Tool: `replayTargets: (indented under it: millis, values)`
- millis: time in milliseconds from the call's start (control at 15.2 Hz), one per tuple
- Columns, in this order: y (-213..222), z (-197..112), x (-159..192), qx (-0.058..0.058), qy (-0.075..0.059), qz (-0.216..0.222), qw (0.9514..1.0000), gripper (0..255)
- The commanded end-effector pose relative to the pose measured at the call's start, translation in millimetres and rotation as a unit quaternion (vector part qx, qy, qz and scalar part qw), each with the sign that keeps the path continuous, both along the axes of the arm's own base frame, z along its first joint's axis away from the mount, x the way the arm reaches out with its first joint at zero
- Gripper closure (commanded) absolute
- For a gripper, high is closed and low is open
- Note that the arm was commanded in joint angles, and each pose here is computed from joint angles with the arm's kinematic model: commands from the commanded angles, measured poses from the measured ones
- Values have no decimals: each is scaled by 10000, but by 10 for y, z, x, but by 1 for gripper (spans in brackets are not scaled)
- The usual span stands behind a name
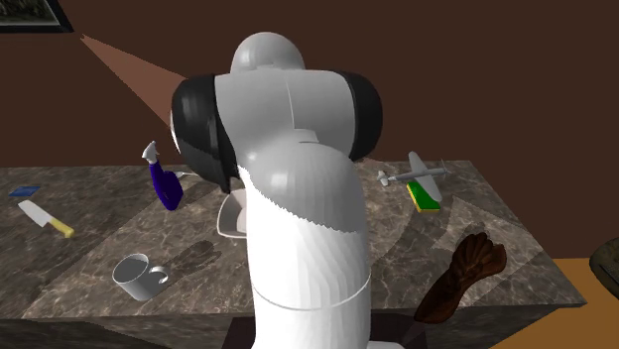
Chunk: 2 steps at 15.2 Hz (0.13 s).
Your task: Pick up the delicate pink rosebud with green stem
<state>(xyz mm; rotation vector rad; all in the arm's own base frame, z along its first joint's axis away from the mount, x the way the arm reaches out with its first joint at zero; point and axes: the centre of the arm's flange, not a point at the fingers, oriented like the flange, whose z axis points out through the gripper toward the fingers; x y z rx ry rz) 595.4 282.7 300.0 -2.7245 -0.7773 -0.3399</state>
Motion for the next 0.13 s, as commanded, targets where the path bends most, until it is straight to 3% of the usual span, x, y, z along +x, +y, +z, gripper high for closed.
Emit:
replayTargets:
  millis: [0,66]
  values:
    - [-3,63,-4,-1,2,0,10000,255]
    - [-3,63,-4,-1,2,0,10000,255]
